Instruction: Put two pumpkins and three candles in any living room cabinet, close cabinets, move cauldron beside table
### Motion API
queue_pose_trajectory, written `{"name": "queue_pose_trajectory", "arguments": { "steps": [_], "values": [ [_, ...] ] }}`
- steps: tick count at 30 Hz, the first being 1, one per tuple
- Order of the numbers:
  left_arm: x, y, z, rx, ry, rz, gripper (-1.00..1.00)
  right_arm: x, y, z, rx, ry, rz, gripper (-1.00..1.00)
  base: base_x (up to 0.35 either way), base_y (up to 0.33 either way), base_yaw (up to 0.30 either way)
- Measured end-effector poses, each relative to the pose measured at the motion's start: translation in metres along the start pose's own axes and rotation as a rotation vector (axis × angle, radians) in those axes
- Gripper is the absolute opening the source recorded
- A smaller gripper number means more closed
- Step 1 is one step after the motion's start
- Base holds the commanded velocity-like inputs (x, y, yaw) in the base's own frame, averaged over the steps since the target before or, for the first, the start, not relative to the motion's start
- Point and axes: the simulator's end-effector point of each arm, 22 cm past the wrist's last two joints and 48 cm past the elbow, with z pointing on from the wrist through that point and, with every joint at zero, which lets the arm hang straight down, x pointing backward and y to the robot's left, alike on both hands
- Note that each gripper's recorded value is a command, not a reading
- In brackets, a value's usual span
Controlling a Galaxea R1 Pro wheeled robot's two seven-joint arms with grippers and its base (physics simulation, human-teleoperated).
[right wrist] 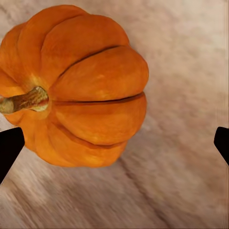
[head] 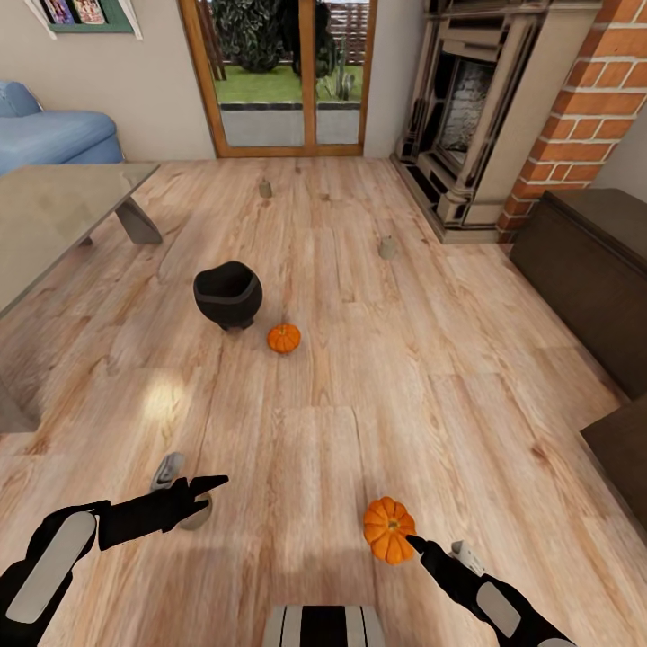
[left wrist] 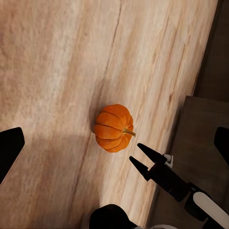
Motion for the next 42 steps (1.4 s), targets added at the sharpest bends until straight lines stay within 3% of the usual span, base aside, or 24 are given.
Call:
{"name": "queue_pose_trajectory", "arguments": {
  "steps": [34,42],
  "values": [
    [0.0002,0.0000,0.0002,0.000,0.001,0.000,1.00,0.0008,0.0002,0.0004,0.001,0.001,0.001,1.00,0.056,-0.015,0.000],
    [0.0035,0.0086,0.0048,-0.009,0.011,-0.015,1.00,0.0074,-0.0082,0.0045,0.015,0.015,0.006,1.00,0.000,0.000,0.000]
  ]
}}
